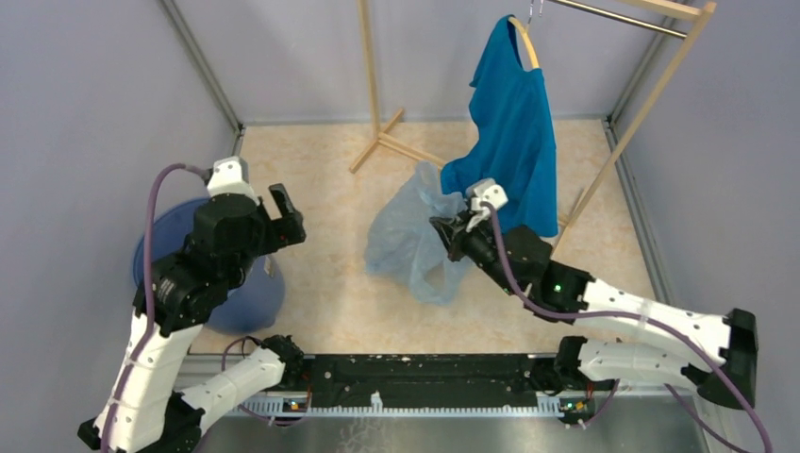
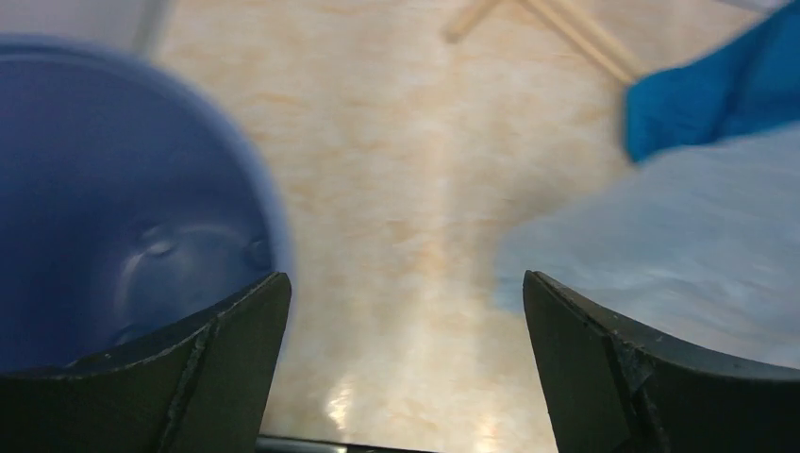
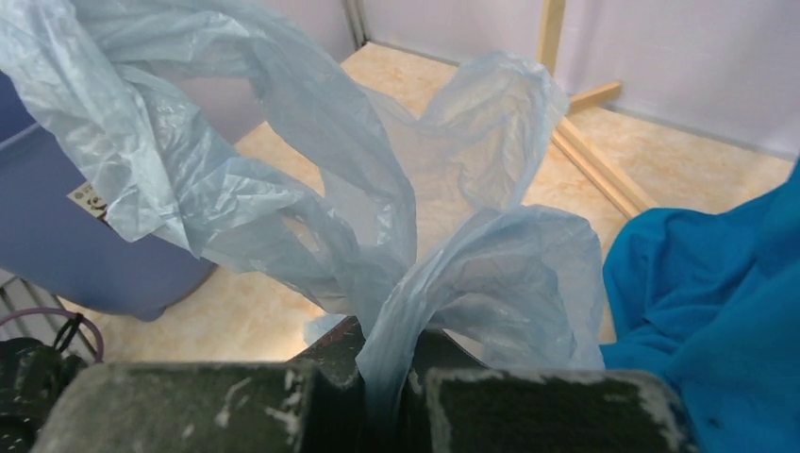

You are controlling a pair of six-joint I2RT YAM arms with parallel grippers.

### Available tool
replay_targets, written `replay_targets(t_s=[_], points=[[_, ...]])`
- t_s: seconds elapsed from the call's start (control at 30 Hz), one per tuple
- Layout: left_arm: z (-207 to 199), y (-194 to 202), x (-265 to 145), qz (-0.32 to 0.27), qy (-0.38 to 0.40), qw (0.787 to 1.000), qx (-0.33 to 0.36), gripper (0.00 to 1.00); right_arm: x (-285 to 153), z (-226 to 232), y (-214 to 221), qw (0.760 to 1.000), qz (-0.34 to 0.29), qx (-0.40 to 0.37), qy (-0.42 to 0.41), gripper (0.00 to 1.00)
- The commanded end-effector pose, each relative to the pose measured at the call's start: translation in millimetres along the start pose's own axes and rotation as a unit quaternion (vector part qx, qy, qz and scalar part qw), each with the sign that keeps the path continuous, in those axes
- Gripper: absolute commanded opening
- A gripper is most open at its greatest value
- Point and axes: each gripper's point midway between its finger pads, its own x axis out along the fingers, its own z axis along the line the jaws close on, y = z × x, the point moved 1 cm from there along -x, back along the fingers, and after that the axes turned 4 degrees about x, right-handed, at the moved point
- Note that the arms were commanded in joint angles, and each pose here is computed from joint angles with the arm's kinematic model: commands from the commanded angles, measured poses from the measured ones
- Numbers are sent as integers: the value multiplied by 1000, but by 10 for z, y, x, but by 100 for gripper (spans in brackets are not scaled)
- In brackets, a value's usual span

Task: Put the trash bags into the trash bin

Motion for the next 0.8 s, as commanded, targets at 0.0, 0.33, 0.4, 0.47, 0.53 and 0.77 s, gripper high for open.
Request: replay_targets(t_s=[0.0, 0.33, 0.4, 0.47, 0.53, 0.77], points=[[786, 106, -161, 0, -211, 977, 38, 99, -304, -125, -166, 1000, -21, 21, 6, 0], [819, 610, 196, 82, -265, 960, 44, 84, -567, -154, -279, 999, -20, 29, -12, 0], [794, 607, 228, 76, -254, 963, 45, 71, -609, -149, -312, 999, -21, 33, -17, 0], [759, 617, 269, 72, -239, 967, 49, 60, -661, -162, -376, 999, -27, 36, -18, 0], [697, 615, 305, 70, -219, 972, 49, 45, -720, -192, -459, 999, -35, 37, -14, 0], [409, 475, 408, 63, -138, 986, 71, 11, -931, -350, -786, 997, -64, 27, 14, 0]])
